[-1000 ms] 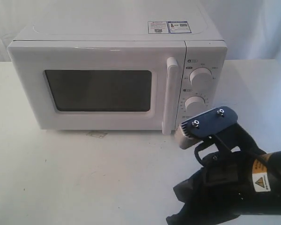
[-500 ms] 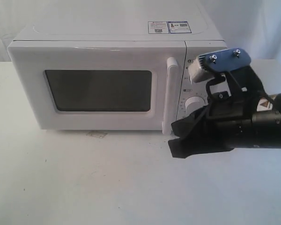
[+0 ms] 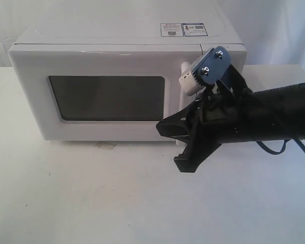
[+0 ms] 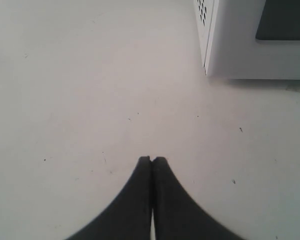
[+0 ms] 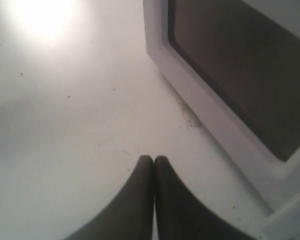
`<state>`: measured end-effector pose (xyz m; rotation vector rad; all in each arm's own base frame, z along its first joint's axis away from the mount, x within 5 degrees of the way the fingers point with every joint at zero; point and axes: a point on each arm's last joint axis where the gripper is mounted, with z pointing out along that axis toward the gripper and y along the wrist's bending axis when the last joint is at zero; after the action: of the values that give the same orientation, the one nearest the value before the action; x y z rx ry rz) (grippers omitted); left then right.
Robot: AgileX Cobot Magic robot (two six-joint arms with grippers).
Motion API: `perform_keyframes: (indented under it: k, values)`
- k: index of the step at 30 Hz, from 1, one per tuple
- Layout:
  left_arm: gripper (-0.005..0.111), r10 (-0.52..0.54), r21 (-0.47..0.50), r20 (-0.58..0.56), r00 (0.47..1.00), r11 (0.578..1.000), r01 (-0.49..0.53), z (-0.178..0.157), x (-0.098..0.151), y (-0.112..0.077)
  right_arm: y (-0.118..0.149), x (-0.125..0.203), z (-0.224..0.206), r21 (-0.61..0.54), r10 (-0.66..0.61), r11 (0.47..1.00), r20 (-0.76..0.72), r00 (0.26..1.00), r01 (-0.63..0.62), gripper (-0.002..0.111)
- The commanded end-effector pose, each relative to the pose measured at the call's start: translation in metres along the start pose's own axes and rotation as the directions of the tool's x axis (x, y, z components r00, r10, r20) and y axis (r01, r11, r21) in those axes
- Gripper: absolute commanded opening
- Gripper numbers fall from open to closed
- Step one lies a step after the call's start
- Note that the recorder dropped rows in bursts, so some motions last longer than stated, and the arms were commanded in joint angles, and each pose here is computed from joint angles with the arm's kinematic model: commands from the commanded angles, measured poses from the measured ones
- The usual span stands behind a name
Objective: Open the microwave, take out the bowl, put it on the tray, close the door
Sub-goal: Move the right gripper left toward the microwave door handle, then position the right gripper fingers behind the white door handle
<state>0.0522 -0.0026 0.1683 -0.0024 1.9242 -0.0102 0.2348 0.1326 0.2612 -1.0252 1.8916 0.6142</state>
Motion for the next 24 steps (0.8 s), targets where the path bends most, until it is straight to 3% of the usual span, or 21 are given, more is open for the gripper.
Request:
perform_keyframes:
  k: [1,7,11,18,22,24]
  values:
    - [0.000,0.000,0.005,-0.003,1.000,1.000,0.000,0.000,0.002,0.000,-0.003,-0.005,-0.012,-0.032,-0.114,0.993,0.061,0.992,0.116,0.000]
    - [0.000,0.000,0.005,-0.003,1.000,1.000,0.000,0.000,0.002,0.000,-0.023,0.001,-0.029,-0.025,-0.083,0.996,0.101,0.991,0.086,0.000]
    - [0.000,0.000,0.005,-0.003,1.000,1.000,0.000,0.000,0.002,0.000,-0.029,-0.002,-0.042,-0.064,-0.065,0.995,0.202,0.977,0.080,0.000]
    - [0.000,0.000,0.005,-0.003,1.000,1.000,0.000,0.000,0.002,0.000,-0.053,0.008,-0.045,0.008,-0.040,0.999,0.236,0.971,0.040,0.000]
    - [0.000,0.000,0.005,-0.003,1.000,1.000,0.000,0.000,0.002,0.000,-0.065,0.021,-0.029,-0.010,-0.022,1.000,0.237,0.971,0.026,0.012]
    - [0.000,0.000,0.005,-0.003,1.000,1.000,0.000,0.000,0.002,0.000,-0.070,0.026,-0.022,-0.023,-0.012,1.000,0.225,0.974,0.017,0.025]
